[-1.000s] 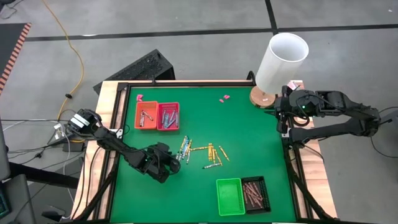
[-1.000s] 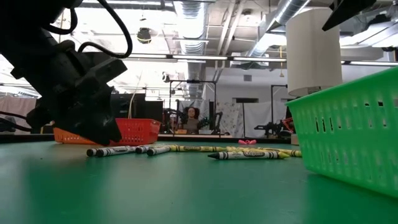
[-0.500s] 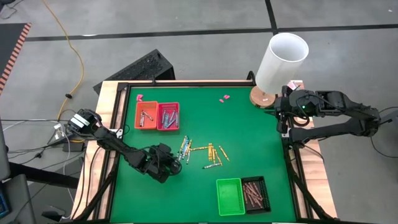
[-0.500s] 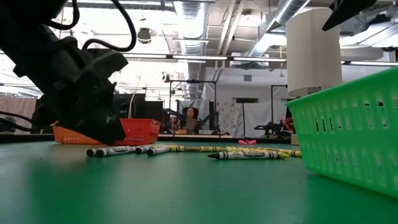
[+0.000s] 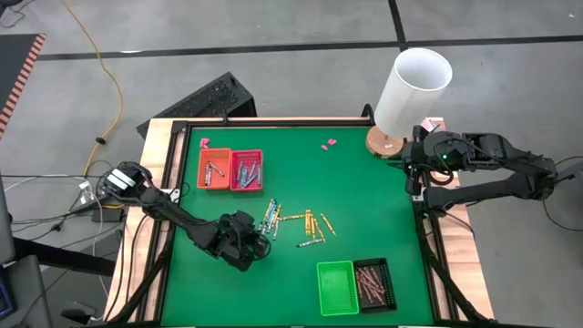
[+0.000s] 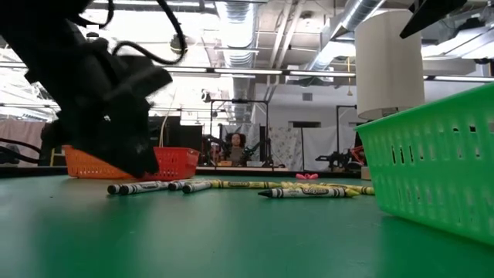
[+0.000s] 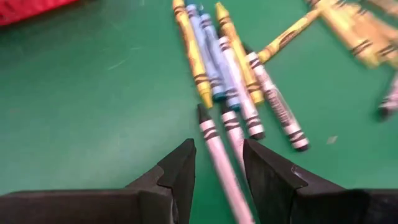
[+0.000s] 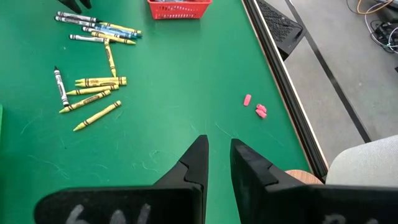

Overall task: Sort crayons
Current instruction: Put the black crayon into the orange bin

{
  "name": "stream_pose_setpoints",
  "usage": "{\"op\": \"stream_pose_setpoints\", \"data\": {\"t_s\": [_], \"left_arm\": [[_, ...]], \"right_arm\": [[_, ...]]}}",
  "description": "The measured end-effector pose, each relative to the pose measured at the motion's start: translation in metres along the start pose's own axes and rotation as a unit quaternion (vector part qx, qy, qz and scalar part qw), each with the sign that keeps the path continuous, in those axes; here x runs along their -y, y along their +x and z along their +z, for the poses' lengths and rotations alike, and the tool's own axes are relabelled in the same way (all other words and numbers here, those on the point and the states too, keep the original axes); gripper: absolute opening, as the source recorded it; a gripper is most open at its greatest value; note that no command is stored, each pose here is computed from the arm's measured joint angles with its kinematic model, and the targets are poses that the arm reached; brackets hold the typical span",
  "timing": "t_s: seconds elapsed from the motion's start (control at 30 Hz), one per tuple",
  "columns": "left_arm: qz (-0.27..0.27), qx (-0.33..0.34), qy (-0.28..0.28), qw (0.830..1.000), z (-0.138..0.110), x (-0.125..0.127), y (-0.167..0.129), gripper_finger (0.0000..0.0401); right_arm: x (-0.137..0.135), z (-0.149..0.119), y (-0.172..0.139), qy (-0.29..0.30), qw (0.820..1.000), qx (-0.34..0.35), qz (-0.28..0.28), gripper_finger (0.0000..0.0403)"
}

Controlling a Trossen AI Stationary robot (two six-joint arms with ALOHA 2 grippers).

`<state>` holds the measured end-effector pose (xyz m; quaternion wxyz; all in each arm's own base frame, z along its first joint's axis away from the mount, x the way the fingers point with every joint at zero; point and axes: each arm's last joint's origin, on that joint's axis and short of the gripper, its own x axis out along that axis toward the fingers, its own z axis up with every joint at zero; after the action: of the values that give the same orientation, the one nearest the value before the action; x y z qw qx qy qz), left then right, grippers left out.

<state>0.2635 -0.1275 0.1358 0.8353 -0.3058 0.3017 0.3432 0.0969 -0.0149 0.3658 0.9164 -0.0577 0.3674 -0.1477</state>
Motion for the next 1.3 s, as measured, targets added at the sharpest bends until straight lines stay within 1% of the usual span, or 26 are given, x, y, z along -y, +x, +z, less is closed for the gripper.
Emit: {"op": "stream_pose_setpoints", "data": {"t_s": [0.1, 0.17, 0.3, 0.37, 0.5, 0.67, 0.8, 0.9, 1.13, 1.3], "left_arm": [[0.026, -0.015, 0.013, 0.999, -0.007, 0.01, 0.011, 0.0123], [0.048, -0.013, 0.027, 0.998, -0.01, 0.016, 0.016, 0.0123], [0.08, -0.008, 0.046, 0.996, -0.006, 0.021, 0.015, 0.0123], [0.078, -0.003, 0.04, 0.996, -0.004, 0.025, 0.014, 0.0123], [0.089, -0.004, 0.045, 0.995, -0.005, 0.021, 0.015, 0.0123], [0.09, -0.006, 0.035, 0.995, -0.004, 0.022, 0.014, 0.0123], [0.11, -0.014, 0.024, 0.994, -0.001, 0.023, 0.01, 0.0123], [0.126, -0.013, 0.001, 0.992, -0.002, 0.019, 0.008, 0.0123], [0.103, -0.041, 0.003, 0.994, -0.007, 0.025, 0.011, 0.0123], [0.094, -0.03, 0.0, 0.995, -0.006, 0.027, 0.012, 0.0123]], "right_arm": [[0.0, 0.0, 0.0, -0.001, 1.0, 0.0, 0.0, 0.0068], [0.0, 0.0, 0.0, -0.001, 1.0, 0.0, 0.0, 0.0068], [0.0, 0.0, 0.0, -0.001, 1.0, 0.0, 0.0, 0.0068], [0.0, 0.0, 0.0, -0.001, 1.0, 0.0, 0.0, 0.0068], [0.0, 0.0, 0.0, -0.001, 1.0, 0.0, 0.0, 0.0068], [0.0, 0.0, 0.0, -0.002, 1.0, 0.0, 0.0, 0.0068], [0.0, 0.0, 0.0, -0.002, 1.0, -0.002, 0.0, 0.0068], [0.0, 0.0, 0.0, -0.002, 1.0, -0.001, 0.0, 0.0068], [0.0, 0.0, 0.0, -0.001, 1.0, -0.001, 0.0, 0.0068], [0.0, 0.0, 0.0, -0.001, 1.0, -0.001, 0.0, 0.0068]]}}
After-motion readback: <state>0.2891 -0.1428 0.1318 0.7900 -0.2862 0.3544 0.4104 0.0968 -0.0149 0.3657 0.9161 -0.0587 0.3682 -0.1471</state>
